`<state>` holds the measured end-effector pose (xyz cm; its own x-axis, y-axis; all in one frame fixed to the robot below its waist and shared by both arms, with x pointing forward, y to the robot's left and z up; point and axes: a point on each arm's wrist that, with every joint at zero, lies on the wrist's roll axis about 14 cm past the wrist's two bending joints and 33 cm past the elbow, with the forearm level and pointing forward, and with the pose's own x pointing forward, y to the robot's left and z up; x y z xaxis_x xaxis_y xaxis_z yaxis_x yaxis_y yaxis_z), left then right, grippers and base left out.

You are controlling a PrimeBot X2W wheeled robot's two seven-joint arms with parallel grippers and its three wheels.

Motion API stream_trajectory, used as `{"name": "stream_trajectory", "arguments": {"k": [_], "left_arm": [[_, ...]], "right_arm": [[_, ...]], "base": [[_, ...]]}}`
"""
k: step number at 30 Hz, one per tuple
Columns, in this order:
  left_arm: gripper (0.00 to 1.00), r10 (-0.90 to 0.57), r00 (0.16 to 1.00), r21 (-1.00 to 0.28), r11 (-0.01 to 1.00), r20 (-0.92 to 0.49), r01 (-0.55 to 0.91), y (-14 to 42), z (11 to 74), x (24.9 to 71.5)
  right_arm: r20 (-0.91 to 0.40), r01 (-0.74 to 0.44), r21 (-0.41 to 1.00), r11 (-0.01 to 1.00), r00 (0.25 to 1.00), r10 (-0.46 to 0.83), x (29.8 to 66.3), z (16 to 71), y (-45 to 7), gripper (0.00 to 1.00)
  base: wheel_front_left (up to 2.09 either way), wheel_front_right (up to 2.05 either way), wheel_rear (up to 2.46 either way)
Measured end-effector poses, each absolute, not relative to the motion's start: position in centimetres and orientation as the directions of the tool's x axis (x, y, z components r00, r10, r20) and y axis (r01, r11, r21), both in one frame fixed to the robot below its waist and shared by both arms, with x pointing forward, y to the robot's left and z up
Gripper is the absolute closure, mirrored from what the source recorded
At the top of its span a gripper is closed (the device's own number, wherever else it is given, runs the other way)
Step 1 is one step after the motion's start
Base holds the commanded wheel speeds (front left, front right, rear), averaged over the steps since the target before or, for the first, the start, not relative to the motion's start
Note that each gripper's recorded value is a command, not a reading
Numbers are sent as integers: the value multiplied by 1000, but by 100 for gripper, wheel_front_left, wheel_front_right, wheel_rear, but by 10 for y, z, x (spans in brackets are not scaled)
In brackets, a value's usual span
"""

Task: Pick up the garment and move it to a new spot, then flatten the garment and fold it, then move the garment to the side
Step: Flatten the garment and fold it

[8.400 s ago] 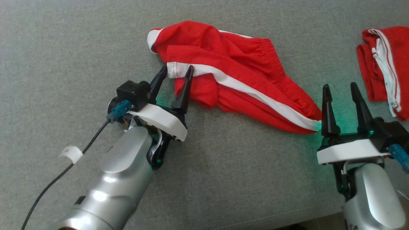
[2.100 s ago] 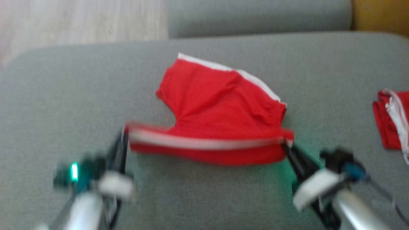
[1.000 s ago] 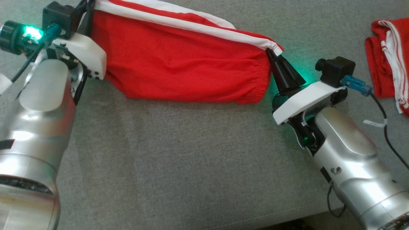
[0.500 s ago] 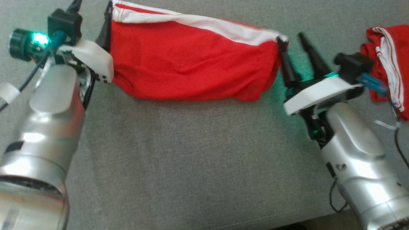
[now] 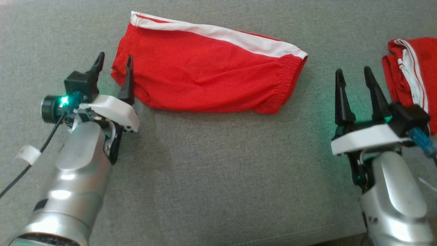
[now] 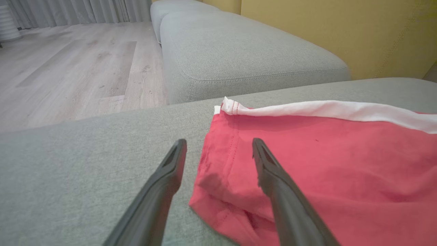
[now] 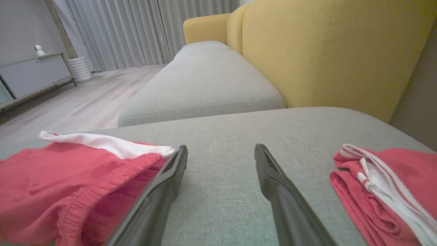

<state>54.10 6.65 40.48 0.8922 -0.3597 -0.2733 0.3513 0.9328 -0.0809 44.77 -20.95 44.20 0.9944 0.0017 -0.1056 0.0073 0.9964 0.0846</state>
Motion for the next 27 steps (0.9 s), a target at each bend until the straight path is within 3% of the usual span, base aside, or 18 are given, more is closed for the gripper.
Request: {"name": "stream_trajectory", "arguments": {"k": [7, 16, 17, 18, 19, 27], "left_arm": [[0, -364, 874, -153, 931, -322, 331, 62, 385, 536], [0, -340, 844, -149, 940, -414, 306, 62, 360, 532], [26, -336, 841, -148, 942, -423, 302, 62, 359, 532], [84, -332, 837, -144, 943, -436, 299, 62, 358, 532], [100, -330, 834, -143, 944, -441, 298, 62, 358, 531], [100, -302, 839, -160, 953, -452, 256, 69, 365, 511]], "right_arm": [[-161, 52, 71, 996, 986, -40, 428, 424, -220, 0], [-171, 79, 66, 995, 983, -67, 423, 422, -229, 0], [-171, 78, 66, 995, 983, -66, 423, 422, -229, 0], [-170, 77, 67, 995, 983, -65, 424, 422, -228, 0], [-168, 75, 68, 995, 984, -63, 424, 423, -228, 0], [-125, 52, 81, 995, 991, -42, 425, 439, -219, 0]], "base": [[0, 0, 0], [0, 0, 0], [0, 0, 0], [0, 0, 0], [0, 0, 0], [0, 0, 0]]}}
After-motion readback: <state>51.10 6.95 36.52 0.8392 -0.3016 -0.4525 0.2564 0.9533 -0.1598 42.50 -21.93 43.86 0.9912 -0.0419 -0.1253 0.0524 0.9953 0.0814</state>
